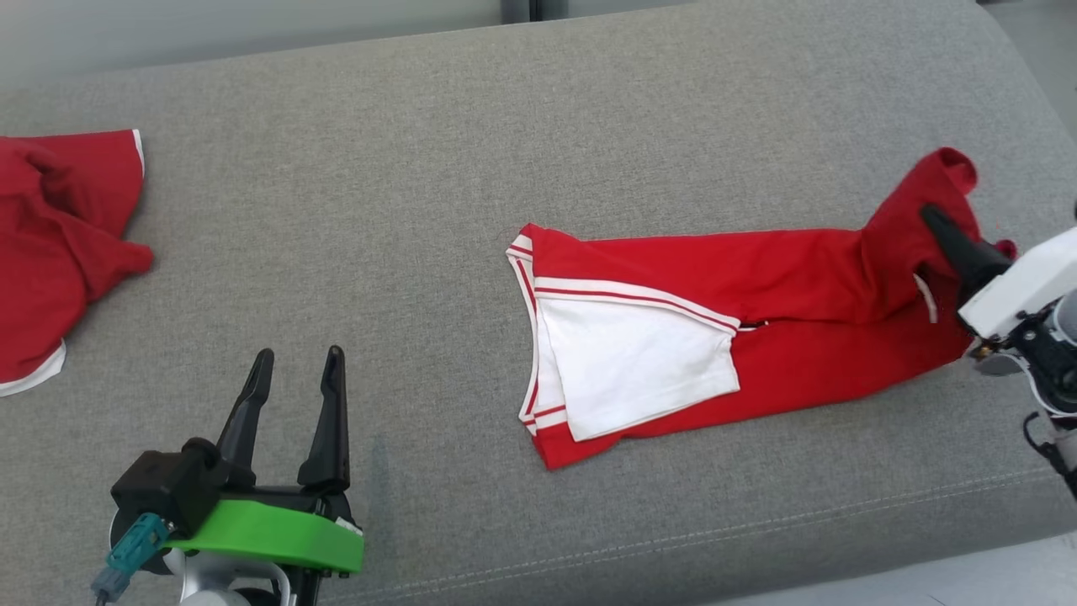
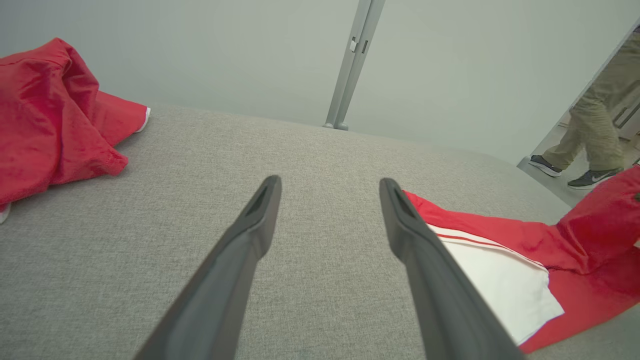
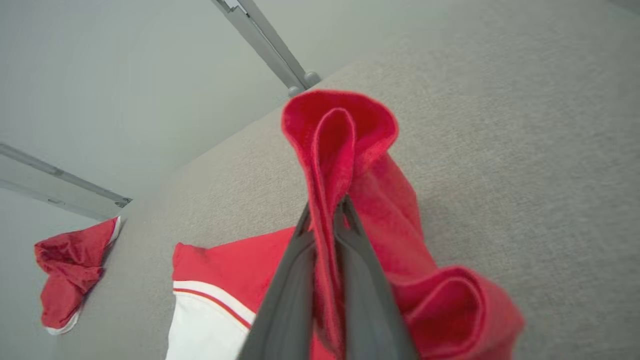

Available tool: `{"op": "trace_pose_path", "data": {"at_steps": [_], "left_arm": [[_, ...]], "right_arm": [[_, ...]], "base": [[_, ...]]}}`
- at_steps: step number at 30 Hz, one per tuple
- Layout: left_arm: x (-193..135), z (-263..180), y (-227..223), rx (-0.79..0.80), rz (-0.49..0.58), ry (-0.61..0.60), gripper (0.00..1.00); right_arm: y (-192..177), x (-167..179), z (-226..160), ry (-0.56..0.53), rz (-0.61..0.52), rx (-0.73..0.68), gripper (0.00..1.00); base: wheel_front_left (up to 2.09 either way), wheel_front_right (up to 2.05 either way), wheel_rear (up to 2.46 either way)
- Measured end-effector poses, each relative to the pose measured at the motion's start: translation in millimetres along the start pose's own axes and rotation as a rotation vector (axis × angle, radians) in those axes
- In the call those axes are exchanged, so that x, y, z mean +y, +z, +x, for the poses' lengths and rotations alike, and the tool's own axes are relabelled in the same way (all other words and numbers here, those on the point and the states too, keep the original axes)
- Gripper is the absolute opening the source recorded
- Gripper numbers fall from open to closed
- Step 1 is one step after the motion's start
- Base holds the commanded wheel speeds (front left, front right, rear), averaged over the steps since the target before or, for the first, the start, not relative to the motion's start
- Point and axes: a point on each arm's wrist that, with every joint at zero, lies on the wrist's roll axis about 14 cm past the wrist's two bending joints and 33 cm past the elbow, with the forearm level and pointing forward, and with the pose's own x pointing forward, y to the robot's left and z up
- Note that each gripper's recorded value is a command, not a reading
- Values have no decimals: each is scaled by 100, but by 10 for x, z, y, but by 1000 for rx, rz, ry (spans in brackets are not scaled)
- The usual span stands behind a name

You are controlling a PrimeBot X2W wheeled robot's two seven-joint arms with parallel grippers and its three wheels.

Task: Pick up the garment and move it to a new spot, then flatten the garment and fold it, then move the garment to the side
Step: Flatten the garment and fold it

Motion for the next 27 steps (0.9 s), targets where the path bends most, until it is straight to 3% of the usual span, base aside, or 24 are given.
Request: {"op": "trace_pose_path", "data": {"at_steps": [6, 13, 27], "left_arm": [[-21, -21, 36, -9, 2, -5, 100], [-37, -54, 41, -6, -2, -4, 100], [105, -147, 60, -14, -7, 55, 100]], "right_arm": [[-176, 901, 73, 256, 94, 68, 0], [-485, 1512, 38, 421, 102, 204, 0], [-971, 1974, 245, 450, 22, 357, 0]], "base": [[0, 0, 0], [0, 0, 0], [0, 0, 0]]}}
